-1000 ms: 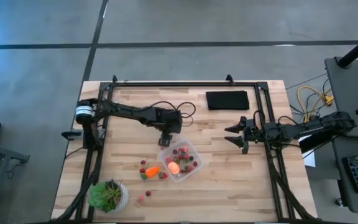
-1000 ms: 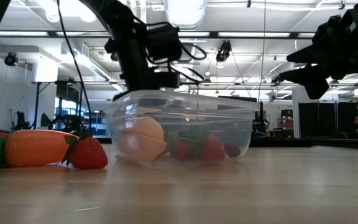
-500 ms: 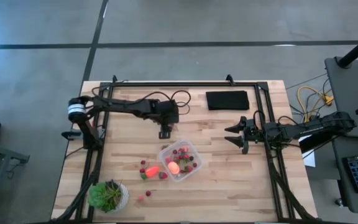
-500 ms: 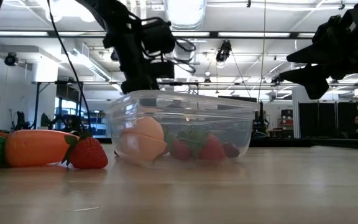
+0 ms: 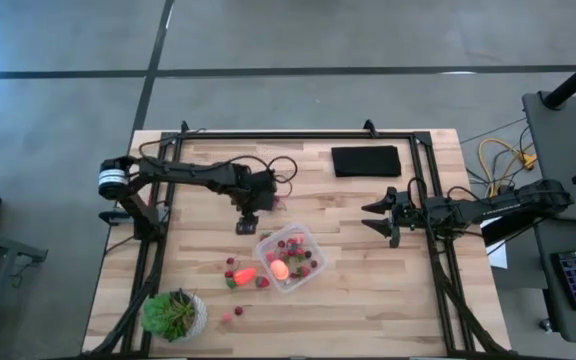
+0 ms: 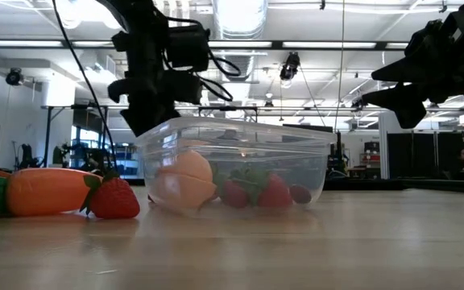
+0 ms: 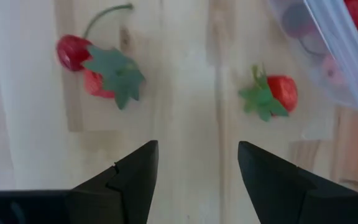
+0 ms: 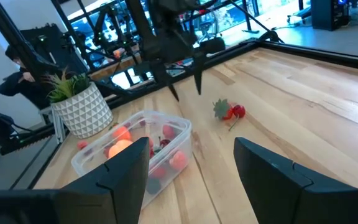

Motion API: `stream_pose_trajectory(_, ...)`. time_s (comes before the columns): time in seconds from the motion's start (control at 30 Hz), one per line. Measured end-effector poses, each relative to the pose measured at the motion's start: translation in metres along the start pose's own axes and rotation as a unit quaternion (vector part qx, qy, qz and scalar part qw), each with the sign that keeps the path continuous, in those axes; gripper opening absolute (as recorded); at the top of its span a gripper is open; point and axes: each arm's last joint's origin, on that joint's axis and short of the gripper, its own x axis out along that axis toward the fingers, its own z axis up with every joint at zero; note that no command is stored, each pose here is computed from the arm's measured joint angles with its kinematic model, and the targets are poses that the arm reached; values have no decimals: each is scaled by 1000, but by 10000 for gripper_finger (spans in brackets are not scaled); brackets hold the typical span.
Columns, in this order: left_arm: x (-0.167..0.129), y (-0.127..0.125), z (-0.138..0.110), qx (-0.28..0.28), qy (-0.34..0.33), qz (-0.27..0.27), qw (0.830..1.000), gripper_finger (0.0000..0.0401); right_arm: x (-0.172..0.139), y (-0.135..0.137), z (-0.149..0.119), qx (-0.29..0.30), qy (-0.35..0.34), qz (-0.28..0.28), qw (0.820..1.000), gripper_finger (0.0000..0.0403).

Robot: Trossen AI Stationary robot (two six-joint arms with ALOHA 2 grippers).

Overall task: Pick and placing Produce into tupperware
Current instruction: Put the red strawberry into the transparent container

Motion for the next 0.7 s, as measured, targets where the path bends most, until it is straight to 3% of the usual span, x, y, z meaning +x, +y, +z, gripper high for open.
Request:
stream_pose_trajectory(0.3, 23, -38, -13, 11, -7, -29, 999, 207, 0, 0, 0, 0, 0, 0, 1000, 226)
stream_pose_trajectory(0.47, 21, -57, -10, 18, -62, -35, 997, 207, 0, 0, 0, 0, 0, 0, 1000, 226)
stream_pose_trajectory(0.7, 28, -63, -16, -16, -86, -17, 996, 207, 0, 0, 0, 0, 0, 0, 1000, 226)
